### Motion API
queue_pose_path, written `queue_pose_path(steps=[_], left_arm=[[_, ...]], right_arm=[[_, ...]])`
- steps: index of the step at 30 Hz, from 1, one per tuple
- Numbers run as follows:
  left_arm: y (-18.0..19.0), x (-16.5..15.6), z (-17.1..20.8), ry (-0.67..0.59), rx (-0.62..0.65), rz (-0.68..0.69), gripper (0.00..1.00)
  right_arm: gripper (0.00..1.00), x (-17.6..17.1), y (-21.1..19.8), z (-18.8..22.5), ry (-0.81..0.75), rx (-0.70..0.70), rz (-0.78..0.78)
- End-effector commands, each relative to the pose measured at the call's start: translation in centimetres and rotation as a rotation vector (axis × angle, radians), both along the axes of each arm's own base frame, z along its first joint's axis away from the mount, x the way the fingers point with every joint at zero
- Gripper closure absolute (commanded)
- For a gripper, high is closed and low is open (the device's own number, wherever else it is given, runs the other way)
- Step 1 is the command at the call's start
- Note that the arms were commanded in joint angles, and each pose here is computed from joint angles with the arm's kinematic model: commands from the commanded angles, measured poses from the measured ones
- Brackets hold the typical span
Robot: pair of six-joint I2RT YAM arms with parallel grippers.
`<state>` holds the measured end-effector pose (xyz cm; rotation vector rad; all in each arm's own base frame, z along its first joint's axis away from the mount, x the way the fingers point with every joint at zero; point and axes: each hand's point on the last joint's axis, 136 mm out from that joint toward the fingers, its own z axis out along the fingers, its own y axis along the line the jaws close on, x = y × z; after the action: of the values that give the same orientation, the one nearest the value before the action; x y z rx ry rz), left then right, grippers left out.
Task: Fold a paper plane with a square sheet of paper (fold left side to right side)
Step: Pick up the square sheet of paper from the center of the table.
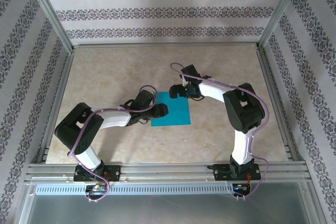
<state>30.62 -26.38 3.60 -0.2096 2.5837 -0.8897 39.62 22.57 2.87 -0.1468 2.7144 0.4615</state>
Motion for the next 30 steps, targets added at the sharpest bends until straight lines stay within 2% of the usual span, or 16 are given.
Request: queue_pose_path(steps=[1, 16, 26, 30], left_arm=[[2.0, -3.3, -4.3, 0.154, 0.104, 0.013, 0.34], [1.8, -2.9, -3.7, 0.128, 0.085, 0.017, 0.4], [1.5, -2.2, -2.2, 0.075, 0.057, 0.015, 0.41], [1.7, -1.8, -0.9, 0.022, 0.052, 0.01, 0.34]], right_arm=[[0.06, -1.2, 0.7, -1.3, 0.046, -0.02, 0.027], [0.16, -5.2, 3.2, 0.1, 0.055, -0.014, 0.086], [0.38, -5.7, 3.4, 0.6, 0.061, -0.011, 0.108], [0.49, -5.9, 3.8, 1.2, 0.064, 0.038, 0.12]])
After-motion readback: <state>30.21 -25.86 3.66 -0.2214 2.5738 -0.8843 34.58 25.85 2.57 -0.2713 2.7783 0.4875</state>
